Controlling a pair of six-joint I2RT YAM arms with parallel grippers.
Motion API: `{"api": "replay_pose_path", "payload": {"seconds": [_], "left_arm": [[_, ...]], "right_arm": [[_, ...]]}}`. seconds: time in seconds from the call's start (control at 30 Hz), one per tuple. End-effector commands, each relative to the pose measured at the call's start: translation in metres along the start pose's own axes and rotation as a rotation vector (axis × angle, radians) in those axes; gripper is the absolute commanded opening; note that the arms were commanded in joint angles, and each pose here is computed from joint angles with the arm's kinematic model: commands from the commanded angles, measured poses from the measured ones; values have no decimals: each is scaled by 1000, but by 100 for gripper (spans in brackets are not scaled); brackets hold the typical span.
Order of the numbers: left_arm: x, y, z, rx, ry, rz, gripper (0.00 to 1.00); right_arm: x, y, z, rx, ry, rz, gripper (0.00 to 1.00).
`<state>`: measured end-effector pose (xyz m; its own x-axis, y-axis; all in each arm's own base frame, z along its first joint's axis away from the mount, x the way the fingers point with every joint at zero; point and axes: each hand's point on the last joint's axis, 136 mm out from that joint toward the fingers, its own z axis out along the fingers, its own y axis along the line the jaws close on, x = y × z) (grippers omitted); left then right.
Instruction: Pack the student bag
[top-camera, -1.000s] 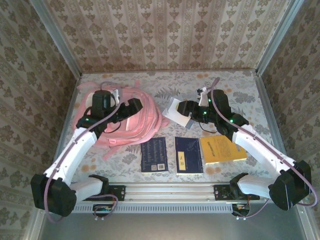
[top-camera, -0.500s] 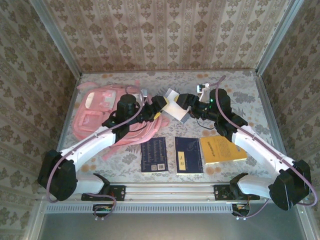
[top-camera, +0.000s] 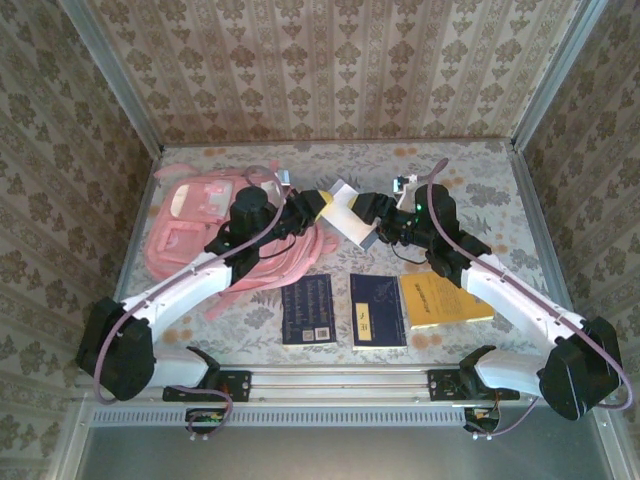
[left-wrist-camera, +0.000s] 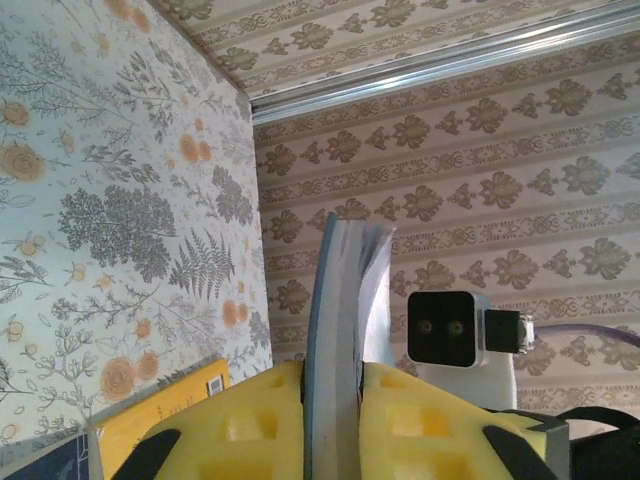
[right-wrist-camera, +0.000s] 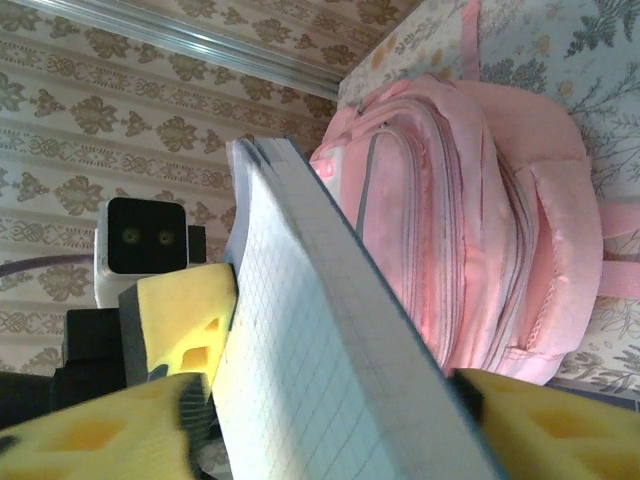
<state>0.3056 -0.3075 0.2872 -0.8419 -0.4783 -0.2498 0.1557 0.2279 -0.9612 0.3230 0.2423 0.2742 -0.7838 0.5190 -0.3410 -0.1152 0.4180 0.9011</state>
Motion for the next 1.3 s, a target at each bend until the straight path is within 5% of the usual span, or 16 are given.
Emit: {"api": "replay_pose_path", "payload": {"seconds": [0.0,0.37,0.77,0.93,1.0,1.13,1.27], "left_arm": [[-8,-15,-9,40,-60,18,0],[-25,-24,-29,17,-133,61,0],[-19,-14,-22,-3,-107,56,0],[-17,-6,-19,-33,-93,59,0],[-19,0,-22,-72,-91,72,15],[-30,16,-42,-203,-93,162,57],[-50,44,-71,-408,-80,305,65]], "right_arm": [[2,-2,-5,23,-25,-27,98],[15,3,-16,-160,-46,55,96],[7,41,-12,-319,-61,73,45],[10,37,-5,-300,-61,78,13],[8,27,-8,-262,-87,68,0],[6,-2,-20,-106,-137,17,0],[6,-32,-39,49,-171,-49,0]]}}
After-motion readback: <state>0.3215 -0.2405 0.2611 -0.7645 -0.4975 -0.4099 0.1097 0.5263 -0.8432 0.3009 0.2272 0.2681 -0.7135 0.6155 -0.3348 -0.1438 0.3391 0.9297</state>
